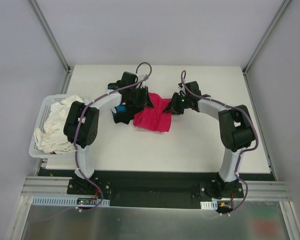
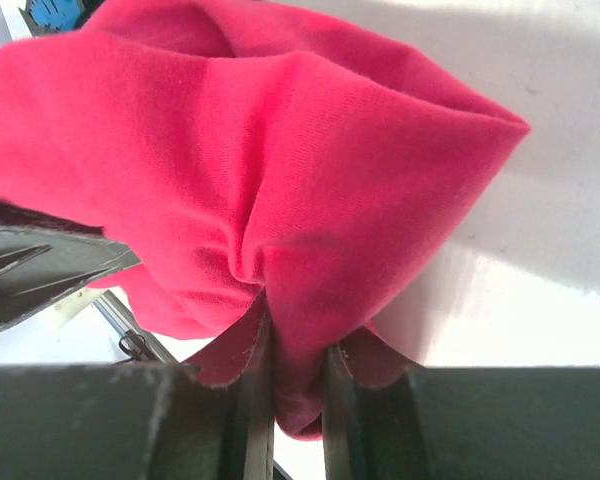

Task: Fold and stack the t-shirts
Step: Put the neatly folded tshirt into the corner of the board with both arms

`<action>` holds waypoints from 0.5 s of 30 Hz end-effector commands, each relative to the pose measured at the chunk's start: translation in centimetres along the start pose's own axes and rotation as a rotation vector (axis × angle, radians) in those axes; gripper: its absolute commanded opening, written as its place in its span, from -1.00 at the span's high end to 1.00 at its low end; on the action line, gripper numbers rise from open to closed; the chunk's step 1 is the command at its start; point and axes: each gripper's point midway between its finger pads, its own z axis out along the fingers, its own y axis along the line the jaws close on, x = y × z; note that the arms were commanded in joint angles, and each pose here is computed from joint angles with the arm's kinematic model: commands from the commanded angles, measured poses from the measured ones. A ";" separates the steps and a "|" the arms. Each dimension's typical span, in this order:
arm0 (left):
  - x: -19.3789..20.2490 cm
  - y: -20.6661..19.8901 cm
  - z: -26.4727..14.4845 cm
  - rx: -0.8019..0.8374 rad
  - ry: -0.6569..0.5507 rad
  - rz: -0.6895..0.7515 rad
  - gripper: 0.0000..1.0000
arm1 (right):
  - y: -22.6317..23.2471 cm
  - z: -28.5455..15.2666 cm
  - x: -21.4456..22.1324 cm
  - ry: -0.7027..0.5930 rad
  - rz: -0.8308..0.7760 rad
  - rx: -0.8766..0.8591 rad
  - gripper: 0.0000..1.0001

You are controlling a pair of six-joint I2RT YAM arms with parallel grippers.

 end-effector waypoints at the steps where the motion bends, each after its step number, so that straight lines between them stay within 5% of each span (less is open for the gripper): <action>1: -2.7 -1.9 -2.9 0.029 -0.109 0.050 1.00 | 1.9 0.2 -1.1 0.005 -0.030 -0.017 0.98; 15: -6.0 -0.5 -6.3 -0.007 -0.213 0.045 1.00 | 7.8 2.2 -6.9 -0.002 -0.117 -0.038 0.98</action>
